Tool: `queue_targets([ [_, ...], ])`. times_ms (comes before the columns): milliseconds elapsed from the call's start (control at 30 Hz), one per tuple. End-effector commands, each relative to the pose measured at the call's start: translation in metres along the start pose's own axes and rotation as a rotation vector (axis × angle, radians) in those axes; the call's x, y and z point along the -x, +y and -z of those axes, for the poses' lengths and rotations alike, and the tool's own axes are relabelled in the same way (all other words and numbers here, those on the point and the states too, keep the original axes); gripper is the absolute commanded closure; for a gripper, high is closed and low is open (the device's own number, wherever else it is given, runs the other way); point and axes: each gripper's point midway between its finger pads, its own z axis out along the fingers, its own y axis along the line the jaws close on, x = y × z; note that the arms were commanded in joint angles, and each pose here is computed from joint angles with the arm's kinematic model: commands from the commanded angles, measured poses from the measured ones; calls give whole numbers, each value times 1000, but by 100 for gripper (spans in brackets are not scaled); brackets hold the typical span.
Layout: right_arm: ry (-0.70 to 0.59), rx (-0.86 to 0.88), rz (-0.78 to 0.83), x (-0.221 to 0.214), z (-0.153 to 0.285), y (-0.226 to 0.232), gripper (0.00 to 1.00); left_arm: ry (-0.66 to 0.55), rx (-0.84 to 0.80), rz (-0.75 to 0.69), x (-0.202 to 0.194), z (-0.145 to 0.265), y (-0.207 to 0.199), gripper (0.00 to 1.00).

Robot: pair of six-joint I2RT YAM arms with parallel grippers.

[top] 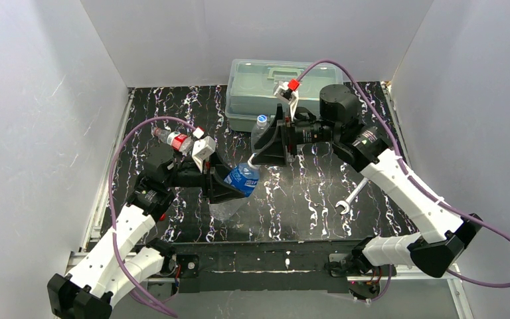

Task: Screw on the bottle caps
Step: Screw the bottle cap onto the plastic bottle.

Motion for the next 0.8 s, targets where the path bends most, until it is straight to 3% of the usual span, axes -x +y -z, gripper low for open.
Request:
queue_targets([
  [0,11,-3,38,-2,-4,0,28,-17,-36,-49,17,0,-9,100],
  [133,17,-3,40,-4,-4,0,36,-16,-35,-51,18,-1,-8,100],
  [200,17,-7,40,-4,-3,0,45,-16,-34,-50,18,-1,-7,100],
  [267,20,-12,34,-4,-4,0,61,-23,-12,-54,19,-1,-3,100],
  [300,37,-45,5,-5,-6,-6,74,-40,44,-65,22,-1,7,100],
  [400,52,-179,-130,-1,-12,-26,92,-102,265,-103,35,5,43,100],
  [567,89,-493,-373,-13,-39,-68,97,-96,602,-223,46,36,91,100],
  [767,66,-600,-366,-9,-44,-83,98,-92,648,-266,46,44,94,100],
])
